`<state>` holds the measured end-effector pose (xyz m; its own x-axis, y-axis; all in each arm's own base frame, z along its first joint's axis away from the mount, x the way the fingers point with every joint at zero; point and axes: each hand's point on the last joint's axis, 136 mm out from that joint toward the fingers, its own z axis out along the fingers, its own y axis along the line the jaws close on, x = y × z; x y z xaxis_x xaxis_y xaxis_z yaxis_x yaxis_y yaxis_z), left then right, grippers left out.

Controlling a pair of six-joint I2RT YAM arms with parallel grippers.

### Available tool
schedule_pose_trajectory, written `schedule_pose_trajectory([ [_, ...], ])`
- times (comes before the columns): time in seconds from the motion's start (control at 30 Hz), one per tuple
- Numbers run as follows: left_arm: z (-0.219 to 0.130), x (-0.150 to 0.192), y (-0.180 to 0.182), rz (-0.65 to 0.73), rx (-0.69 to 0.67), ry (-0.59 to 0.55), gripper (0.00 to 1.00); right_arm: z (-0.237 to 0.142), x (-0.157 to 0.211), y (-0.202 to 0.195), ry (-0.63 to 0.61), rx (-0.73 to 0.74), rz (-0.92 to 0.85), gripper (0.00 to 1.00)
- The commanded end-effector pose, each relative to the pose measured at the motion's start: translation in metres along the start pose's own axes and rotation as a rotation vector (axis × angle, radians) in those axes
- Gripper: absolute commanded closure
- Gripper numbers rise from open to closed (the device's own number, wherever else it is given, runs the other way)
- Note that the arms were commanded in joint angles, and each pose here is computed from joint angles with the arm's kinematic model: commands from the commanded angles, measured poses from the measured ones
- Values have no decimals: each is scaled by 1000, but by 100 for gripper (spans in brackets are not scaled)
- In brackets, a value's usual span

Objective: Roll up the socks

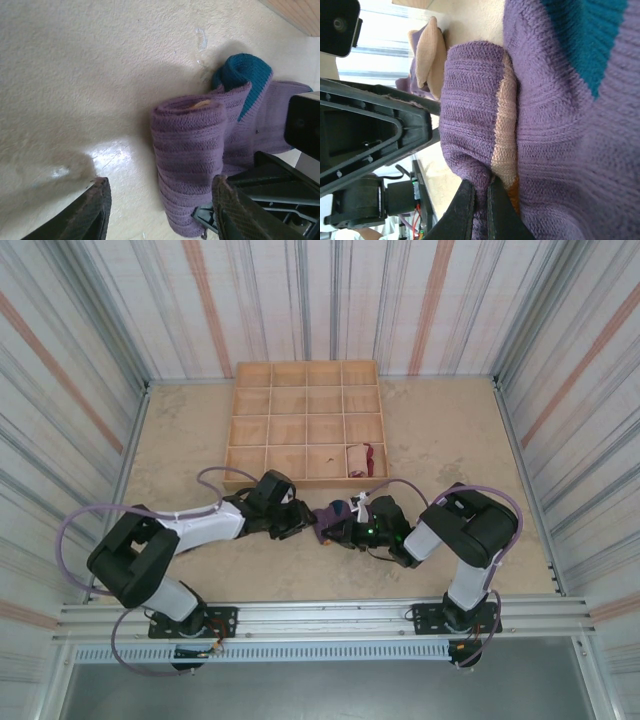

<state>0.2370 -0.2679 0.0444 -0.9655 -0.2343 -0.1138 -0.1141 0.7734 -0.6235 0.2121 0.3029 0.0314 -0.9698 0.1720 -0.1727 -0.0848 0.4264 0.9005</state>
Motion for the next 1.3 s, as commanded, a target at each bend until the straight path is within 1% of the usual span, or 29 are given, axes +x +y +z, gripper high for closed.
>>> schedule_pose_trajectory([
  [0.0,5,-4,-7,31,18,-27,45,-9,23,-58,43,196,153,100],
  [0.1,12,-2,-10,47,26,-17,46,-8,22,-57,39,192,155,100],
  [0.17,15,-1,-8,53,2,-10,50,-8,20,-57,33,191,154,100],
  [0.33,21,3,5,37,-70,19,69,-11,19,-57,34,191,156,100],
  [0.43,21,4,10,27,-101,22,75,-11,19,-54,44,182,148,100],
  [0.53,18,2,15,20,-134,20,90,-12,19,-53,52,193,134,100],
  [0.6,14,3,18,6,-167,29,99,-12,18,-50,61,202,115,93],
  [0.7,6,3,21,-8,-199,36,100,-16,16,-42,67,226,71,83],
  [0.73,2,3,22,-16,-209,36,100,-18,16,-40,67,248,52,79],
  [0.8,-5,5,25,-32,-233,41,100,-25,12,-35,58,308,-5,66],
  [0.93,-16,11,29,-49,-267,73,100,-35,9,-23,46,410,-130,50],
  [1.13,-27,19,33,-71,-261,87,100,-38,16,0,40,561,-404,36],
  [1.27,-31,24,37,-79,-268,91,100,-36,19,21,-10,624,-607,33],
])
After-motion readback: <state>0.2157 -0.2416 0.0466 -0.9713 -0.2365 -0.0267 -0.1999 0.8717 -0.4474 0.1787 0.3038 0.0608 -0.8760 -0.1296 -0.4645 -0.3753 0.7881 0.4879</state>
